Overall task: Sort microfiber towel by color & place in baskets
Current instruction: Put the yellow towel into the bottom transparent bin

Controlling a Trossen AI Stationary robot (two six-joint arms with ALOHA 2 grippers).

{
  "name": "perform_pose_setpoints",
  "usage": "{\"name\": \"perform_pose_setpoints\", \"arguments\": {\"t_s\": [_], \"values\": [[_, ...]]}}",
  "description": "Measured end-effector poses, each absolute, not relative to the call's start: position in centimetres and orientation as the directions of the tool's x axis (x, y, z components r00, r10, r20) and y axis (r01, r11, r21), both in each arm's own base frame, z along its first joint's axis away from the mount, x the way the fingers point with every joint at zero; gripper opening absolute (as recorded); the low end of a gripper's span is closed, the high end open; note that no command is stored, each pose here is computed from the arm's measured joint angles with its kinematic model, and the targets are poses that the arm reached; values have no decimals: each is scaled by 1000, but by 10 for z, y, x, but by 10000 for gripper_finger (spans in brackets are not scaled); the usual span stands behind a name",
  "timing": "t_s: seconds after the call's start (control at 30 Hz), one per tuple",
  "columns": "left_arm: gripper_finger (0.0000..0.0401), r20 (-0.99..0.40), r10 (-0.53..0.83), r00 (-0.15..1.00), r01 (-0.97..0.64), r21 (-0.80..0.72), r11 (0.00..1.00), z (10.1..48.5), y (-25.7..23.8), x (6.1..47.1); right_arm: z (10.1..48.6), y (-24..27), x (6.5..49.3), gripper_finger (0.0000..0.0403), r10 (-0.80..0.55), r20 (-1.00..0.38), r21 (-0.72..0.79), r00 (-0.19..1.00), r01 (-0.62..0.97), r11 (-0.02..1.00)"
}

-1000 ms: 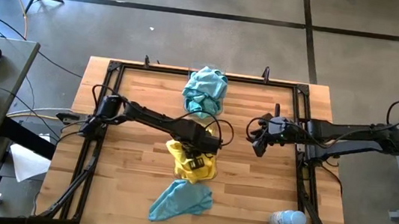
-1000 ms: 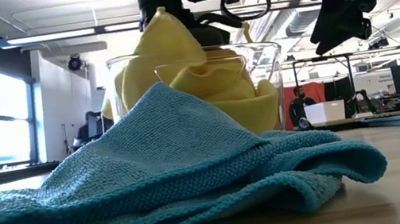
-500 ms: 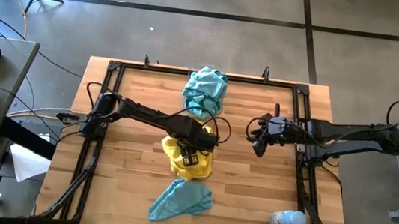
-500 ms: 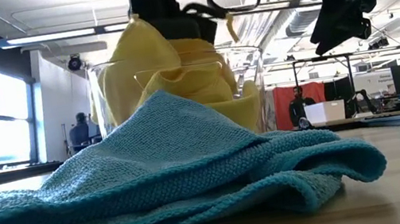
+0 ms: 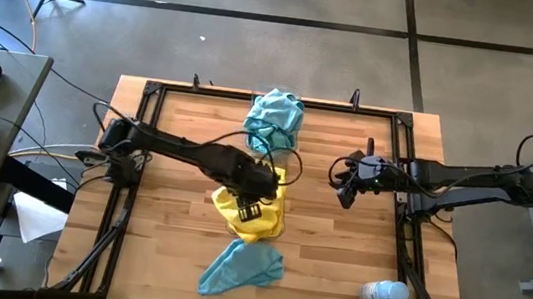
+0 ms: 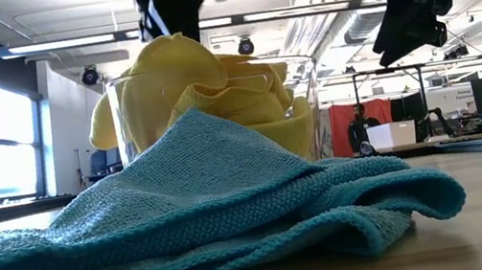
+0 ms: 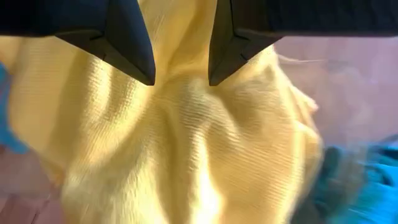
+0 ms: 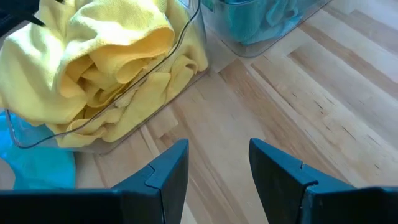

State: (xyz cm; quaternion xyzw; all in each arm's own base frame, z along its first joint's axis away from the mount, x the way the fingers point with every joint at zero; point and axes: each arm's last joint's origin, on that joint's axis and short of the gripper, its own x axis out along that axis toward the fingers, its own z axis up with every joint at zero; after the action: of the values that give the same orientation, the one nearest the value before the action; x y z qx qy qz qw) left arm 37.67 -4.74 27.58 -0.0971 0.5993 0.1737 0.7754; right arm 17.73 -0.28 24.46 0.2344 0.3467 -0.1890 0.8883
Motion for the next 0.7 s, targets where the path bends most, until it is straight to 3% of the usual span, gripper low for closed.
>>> {"name": "perform_pose_setpoints", "arguments": {"t_s": [0.17,0.27,0.43,0.7], "values": [[140,-938,200,284,-430,62,901,299,-44,365,247,-3,180,165,-165,-681,309,714,483,819],[140,-934,188,303,-437,39,899,311,-45,356,255,0,187,165,-103,-604,358,791,385,851],[140,-954,174,243,-413,60,909,317,-61,339,267,11,208,165,-33,-444,369,896,216,904],[140,-937,273,218,-347,187,919,300,-105,308,267,36,262,165,37,-497,236,867,94,967]]}}
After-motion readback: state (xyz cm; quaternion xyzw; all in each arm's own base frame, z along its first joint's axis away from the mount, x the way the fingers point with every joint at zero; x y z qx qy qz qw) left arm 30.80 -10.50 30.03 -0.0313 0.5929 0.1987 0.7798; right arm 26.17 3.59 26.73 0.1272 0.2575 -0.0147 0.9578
